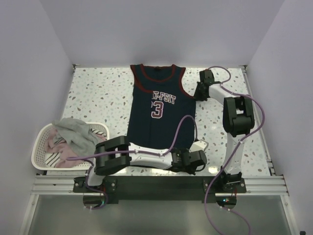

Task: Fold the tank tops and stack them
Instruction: Fold the tank top

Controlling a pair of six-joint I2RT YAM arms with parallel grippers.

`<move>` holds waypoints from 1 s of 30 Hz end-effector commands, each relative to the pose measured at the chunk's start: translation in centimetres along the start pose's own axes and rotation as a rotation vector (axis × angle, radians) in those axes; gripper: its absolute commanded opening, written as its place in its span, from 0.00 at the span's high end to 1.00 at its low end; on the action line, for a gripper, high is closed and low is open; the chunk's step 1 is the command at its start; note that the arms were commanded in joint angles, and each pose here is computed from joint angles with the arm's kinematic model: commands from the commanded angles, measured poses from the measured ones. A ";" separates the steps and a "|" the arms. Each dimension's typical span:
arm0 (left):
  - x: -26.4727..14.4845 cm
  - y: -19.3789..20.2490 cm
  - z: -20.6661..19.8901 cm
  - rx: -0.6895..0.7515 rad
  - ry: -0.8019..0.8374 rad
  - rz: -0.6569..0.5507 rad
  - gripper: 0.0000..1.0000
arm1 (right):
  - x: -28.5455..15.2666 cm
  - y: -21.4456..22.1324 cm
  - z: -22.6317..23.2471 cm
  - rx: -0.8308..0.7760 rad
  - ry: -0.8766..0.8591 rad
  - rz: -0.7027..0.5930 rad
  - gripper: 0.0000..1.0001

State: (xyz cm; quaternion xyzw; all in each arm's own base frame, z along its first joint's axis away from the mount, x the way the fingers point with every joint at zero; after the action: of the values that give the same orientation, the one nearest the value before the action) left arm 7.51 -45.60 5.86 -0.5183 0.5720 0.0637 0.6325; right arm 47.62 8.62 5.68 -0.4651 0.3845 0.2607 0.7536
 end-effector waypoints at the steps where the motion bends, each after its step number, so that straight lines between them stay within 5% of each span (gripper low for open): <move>1: -3.5 -1.9 -2.3 -0.028 0.132 -0.089 1.00 | -3.0 -2.5 -2.0 0.038 0.093 -0.088 1.00; 16: -8.0 -1.5 0.6 -0.150 0.159 -0.199 1.00 | -5.2 -3.3 -1.1 0.081 0.057 -0.107 1.00; 30: -10.7 1.4 7.1 -0.306 0.019 -0.232 1.00 | -5.7 -2.6 7.6 -0.007 -0.029 -0.138 1.00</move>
State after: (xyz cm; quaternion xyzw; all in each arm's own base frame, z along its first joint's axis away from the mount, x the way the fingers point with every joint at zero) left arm 7.13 -35.81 12.49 -0.6518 0.5215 0.0506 0.5483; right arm 47.50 12.52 12.05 -0.4825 0.3595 0.2354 0.7632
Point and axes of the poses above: each gripper's point midway between its finger pads, its own x axis out along the fingers, its own z axis along the line the jaws close on, y = z × x, the point moved 4 cm from there along -x, back along the fingers, and after that the axes turned 7 degrees about x, right-handed, at the moved point
